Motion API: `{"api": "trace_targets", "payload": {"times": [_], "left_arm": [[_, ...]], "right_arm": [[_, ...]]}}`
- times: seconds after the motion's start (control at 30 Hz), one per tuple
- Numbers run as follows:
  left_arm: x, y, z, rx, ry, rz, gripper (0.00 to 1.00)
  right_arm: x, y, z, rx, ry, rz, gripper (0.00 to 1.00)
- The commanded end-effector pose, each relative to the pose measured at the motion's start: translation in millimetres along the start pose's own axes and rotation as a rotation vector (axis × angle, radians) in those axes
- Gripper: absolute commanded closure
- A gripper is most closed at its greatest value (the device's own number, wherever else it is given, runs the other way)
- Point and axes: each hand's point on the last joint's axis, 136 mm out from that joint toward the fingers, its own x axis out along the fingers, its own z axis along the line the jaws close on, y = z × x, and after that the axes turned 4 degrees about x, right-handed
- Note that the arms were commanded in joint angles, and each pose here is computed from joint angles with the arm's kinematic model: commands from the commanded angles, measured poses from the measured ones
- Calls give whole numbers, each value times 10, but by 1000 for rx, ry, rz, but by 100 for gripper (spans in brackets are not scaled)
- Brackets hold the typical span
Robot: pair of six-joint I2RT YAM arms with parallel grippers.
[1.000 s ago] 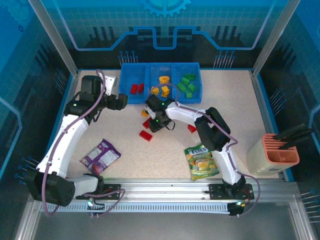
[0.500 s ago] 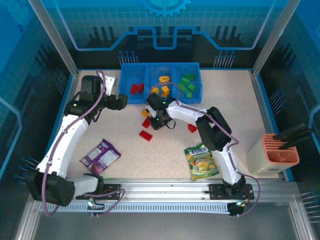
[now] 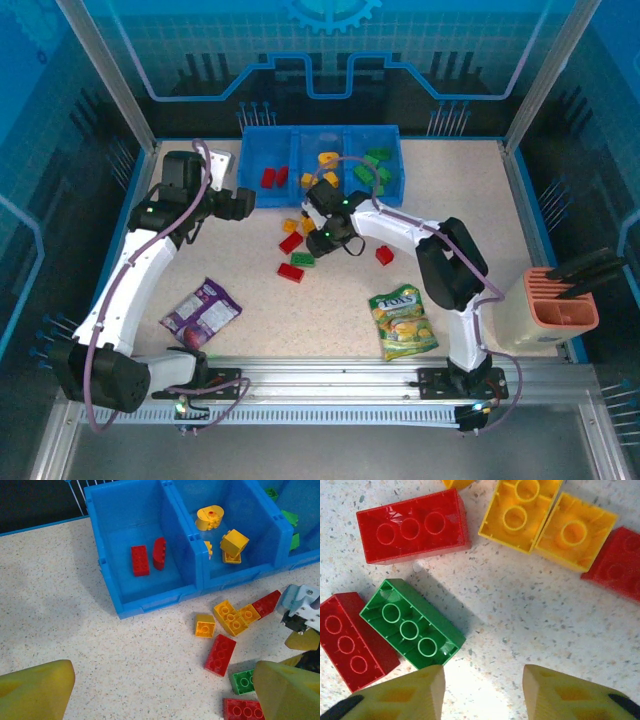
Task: Sort the legos into containers by color
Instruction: Pick up the lego from the center of the table.
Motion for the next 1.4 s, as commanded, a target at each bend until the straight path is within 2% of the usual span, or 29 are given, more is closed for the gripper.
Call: {"api": "trace_targets", "payload": {"times": [0.0, 0.1, 0.23, 0.33, 0.43, 0.83, 1.17, 1.37], "left_arm": [[21, 49, -5, 3, 15, 7, 7], [18, 45, -10, 2, 19, 5, 7], [24, 46, -21, 2, 24, 5, 7], [22, 43, -26, 3, 27, 3, 7], [20, 37, -32, 4, 30, 1, 7], [41, 54, -25, 4, 30, 10, 7], [49, 66, -27, 4, 31, 13, 7], [41, 59, -23, 4, 28, 11, 7]], "right_arm": [[-92, -115, 205, -72, -84, -50, 42], [-50, -157, 263, -129, -103, -39, 32], [17, -225, 378, -240, -144, -30, 30], [109, -277, 357, -304, -129, -26, 31], [172, -278, 390, -354, -146, -3, 39], [334, -140, 501, -419, -189, 64, 39], [491, 54, 363, -444, -118, 125, 38], [557, 155, 262, -457, -74, 163, 41]]}}
